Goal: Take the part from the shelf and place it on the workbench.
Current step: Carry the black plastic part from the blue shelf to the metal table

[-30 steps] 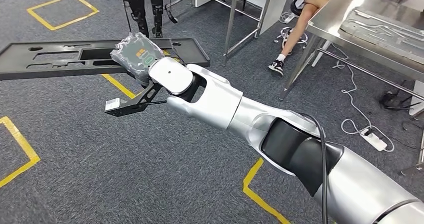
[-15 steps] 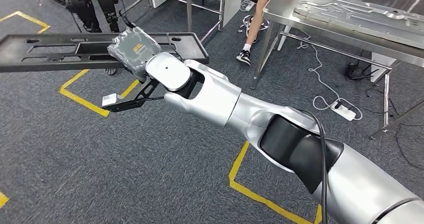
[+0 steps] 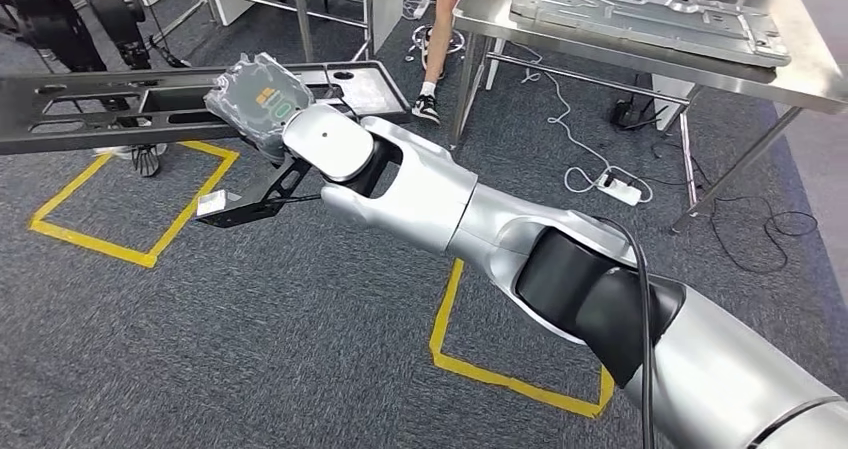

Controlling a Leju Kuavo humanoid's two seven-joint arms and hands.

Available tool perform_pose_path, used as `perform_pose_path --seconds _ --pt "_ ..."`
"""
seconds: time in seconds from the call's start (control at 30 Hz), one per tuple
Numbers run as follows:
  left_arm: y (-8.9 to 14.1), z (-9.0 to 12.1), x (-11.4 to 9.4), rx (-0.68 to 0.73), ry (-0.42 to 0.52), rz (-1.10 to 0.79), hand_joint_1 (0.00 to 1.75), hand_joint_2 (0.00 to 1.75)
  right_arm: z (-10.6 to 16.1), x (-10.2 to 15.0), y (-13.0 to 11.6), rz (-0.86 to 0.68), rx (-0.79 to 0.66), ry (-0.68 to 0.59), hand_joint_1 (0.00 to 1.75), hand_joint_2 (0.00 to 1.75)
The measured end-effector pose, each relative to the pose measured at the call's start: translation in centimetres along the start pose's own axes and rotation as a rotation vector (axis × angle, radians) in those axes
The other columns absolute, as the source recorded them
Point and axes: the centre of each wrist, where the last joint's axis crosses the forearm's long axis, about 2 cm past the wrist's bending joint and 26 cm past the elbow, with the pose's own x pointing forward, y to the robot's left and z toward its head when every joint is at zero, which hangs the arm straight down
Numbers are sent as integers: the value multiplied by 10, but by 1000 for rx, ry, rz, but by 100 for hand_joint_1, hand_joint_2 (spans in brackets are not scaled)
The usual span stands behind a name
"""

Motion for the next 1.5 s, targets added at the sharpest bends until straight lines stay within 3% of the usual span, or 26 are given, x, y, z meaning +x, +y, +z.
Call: perform_pose_path --seconds 1.5 --pt "-1 -1 3 -4 -3 -9 0 175 -3 7 0 -6 13 -16 175 175"
